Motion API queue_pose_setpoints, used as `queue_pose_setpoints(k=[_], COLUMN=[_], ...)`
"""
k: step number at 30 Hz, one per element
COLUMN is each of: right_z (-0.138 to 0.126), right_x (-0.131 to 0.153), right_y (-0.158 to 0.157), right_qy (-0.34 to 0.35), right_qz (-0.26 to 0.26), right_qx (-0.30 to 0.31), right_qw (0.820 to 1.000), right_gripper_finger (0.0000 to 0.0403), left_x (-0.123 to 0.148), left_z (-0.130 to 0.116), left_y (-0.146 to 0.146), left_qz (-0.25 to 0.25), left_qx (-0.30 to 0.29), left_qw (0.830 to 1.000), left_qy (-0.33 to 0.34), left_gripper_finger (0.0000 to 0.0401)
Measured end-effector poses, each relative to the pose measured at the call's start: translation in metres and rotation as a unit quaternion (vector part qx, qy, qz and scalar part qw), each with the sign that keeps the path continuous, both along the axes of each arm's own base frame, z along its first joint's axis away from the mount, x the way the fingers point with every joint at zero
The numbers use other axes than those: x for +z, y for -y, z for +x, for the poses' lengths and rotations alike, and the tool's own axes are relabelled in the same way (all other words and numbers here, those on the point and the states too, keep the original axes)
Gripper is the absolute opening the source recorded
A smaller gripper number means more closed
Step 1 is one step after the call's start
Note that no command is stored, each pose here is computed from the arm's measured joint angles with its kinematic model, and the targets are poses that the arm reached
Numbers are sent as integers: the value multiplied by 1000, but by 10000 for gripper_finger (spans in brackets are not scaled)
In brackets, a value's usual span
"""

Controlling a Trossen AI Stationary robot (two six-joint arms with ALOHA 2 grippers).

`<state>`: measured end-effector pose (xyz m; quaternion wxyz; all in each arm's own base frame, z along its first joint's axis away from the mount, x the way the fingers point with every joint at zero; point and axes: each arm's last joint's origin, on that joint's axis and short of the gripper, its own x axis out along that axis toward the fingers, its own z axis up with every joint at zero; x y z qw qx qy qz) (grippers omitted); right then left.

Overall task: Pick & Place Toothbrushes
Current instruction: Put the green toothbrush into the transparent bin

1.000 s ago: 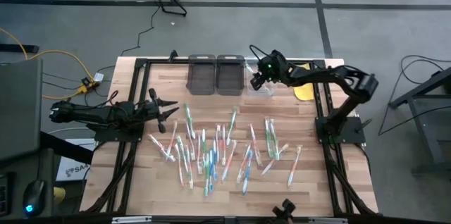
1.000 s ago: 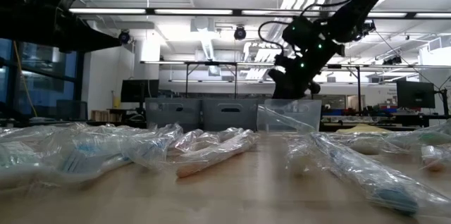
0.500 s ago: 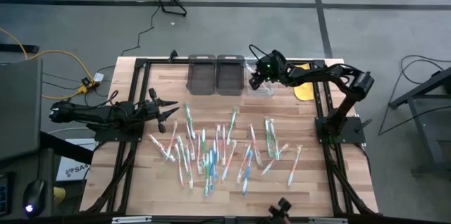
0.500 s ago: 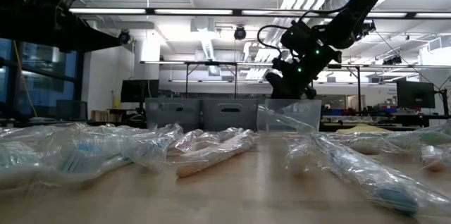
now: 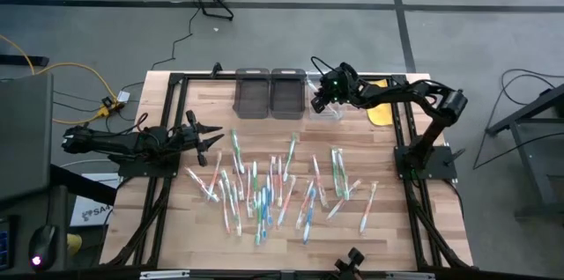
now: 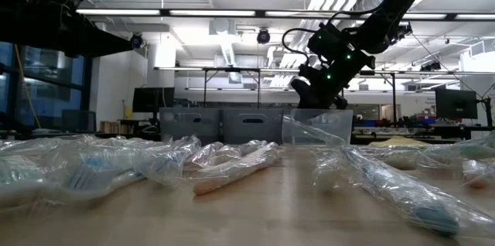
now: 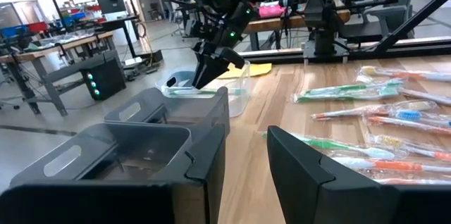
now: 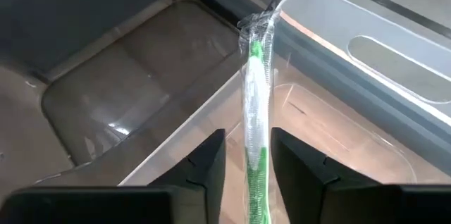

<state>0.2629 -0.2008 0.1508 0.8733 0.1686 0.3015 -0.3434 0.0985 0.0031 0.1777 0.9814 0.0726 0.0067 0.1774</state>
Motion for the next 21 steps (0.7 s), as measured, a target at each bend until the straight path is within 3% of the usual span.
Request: queue_pose_setpoints(k=[9, 14, 21], right_z=[-1, -2, -3], right_x=[-7, 5, 9], right_y=[4, 4, 5], right_qy=[-14, -4, -52], right_qz=[-1, 4, 21], right_qx=[-23, -47, -84], right_qw=[1000, 999, 995], right_gripper_finger=[13, 3, 3], left_x=[0, 0, 0], left_z=[0, 0, 0], left_y=[0, 0, 0], left_qz=[-1, -1, -12], left_qx=[0, 0, 0], left_qw=[1000, 1000, 1000], left_qy=[0, 1, 5], left_gripper_finger=[101, 101, 101])
